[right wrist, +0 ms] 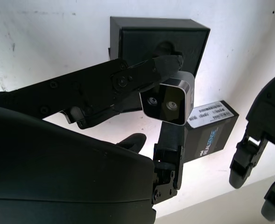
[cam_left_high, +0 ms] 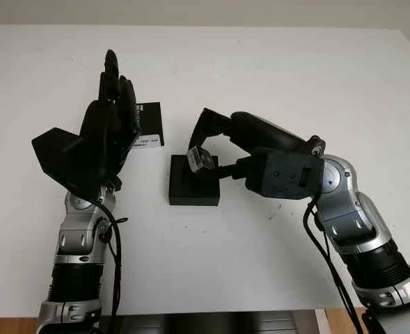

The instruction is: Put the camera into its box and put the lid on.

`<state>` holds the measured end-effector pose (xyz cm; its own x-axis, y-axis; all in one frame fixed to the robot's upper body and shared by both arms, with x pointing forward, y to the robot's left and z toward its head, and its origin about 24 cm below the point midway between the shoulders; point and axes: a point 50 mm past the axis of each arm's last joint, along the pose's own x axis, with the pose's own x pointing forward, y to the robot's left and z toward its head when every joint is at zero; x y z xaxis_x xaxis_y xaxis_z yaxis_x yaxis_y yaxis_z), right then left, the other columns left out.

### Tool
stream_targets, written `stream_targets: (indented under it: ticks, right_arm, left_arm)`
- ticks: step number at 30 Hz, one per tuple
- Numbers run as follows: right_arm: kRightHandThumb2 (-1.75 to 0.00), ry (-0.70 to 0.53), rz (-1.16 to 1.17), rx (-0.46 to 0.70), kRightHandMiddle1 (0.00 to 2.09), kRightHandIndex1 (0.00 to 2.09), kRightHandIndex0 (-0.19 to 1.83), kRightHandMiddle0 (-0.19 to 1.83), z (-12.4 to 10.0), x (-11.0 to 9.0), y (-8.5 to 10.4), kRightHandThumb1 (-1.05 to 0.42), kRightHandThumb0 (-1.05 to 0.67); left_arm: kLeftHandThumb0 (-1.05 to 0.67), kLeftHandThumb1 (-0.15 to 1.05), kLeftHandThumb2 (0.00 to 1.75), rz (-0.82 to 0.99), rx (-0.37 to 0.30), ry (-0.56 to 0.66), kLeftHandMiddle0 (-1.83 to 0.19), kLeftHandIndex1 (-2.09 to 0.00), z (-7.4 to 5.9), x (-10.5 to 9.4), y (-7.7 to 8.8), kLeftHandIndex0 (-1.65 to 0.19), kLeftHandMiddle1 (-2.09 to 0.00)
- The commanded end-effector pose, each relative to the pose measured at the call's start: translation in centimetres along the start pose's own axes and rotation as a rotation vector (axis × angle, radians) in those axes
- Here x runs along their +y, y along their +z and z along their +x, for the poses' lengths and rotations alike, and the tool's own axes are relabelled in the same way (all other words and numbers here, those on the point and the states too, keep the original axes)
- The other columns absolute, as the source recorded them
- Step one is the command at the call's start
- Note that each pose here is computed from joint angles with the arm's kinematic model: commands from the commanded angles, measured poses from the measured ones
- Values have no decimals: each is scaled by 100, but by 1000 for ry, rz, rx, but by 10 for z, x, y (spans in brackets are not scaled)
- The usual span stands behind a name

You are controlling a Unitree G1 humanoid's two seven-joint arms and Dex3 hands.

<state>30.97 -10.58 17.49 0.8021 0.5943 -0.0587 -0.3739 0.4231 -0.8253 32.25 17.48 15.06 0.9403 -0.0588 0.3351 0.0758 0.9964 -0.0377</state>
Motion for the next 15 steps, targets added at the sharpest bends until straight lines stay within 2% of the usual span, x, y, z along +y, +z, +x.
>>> stream_targets:
  ticks: [1,5,10,15]
  right_arm:
    - [-30,-20,-3,-16,209,56,14,47,-3,3,4,-105,-35]
    - [-28,-48,-13,-13,209,62,11,56,-5,8,4,-105,-36]
    - [-30,-68,-13,7,209,64,5,39,-10,11,2,-105,-36]
    - [-31,-92,-1,10,209,64,3,35,-15,14,0,-105,-36]
  left_arm:
    - [-79,105,68,-7,-16,2,19,0,-1,-1,3,19,0]
    - [-79,105,67,-19,-18,2,19,0,-2,-1,4,19,0]
    - [-81,105,66,-13,-22,1,19,0,-3,1,4,19,0]
    - [-81,105,65,-31,-29,7,19,0,-3,1,5,19,0]
